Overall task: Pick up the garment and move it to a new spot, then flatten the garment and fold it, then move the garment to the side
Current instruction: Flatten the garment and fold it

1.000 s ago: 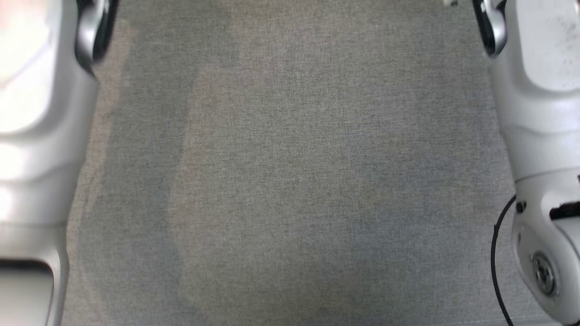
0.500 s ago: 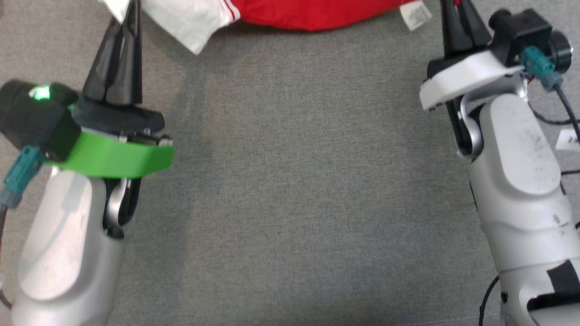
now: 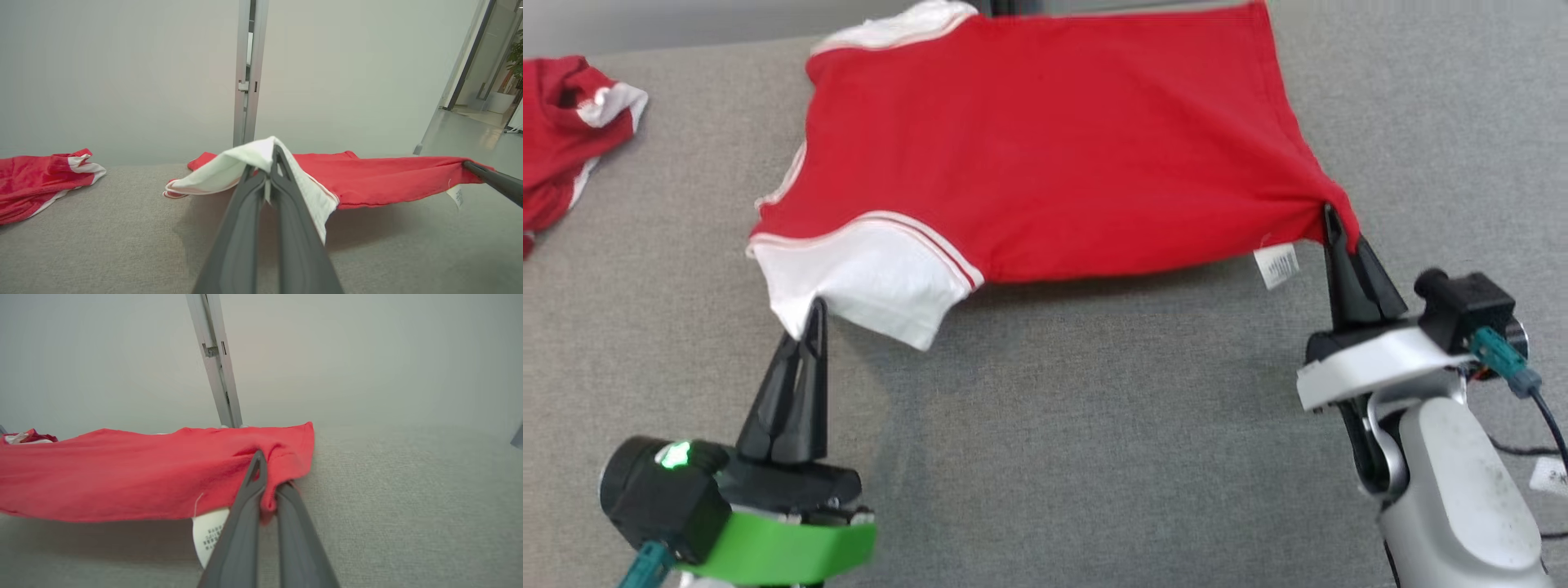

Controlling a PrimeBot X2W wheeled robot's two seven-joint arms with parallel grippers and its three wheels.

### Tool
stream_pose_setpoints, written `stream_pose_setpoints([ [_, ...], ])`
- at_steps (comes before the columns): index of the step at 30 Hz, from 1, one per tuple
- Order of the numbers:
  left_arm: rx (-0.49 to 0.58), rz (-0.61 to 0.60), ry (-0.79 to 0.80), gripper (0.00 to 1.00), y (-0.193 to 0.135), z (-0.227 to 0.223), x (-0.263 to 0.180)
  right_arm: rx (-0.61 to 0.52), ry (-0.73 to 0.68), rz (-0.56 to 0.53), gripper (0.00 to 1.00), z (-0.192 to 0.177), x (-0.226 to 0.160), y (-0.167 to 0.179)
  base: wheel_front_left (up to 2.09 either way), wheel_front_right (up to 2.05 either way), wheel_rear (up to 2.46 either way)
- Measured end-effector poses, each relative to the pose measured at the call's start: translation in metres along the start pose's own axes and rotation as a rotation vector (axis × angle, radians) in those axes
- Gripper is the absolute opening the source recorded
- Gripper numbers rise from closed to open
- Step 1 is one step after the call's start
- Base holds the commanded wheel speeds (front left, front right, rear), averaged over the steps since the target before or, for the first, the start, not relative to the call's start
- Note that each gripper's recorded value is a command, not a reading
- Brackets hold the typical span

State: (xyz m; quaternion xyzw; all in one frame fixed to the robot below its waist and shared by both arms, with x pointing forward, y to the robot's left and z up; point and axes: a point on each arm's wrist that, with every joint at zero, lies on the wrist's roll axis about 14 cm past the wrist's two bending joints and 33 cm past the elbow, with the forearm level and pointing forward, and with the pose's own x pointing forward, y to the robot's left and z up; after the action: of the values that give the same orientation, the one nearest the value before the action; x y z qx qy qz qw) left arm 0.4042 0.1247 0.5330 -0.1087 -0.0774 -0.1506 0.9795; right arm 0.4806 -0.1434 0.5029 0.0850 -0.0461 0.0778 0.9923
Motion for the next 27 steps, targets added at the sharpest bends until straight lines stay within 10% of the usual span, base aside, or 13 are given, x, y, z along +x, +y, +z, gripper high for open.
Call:
stream_pose_setpoints([
  [13,-0.015,0.024,0.073,0.00,-0.031,0.018,-0.067,0.022,0.094,-0.048,0.00,0.010,-0.086,-0.002,0.00,0.00,0.00],
  [27,-0.038,0.009,0.189,0.00,-0.016,-0.034,-0.049,0.039,0.299,-0.068,0.00,-0.044,-0.083,-0.009,0.00,0.00,0.00],
])
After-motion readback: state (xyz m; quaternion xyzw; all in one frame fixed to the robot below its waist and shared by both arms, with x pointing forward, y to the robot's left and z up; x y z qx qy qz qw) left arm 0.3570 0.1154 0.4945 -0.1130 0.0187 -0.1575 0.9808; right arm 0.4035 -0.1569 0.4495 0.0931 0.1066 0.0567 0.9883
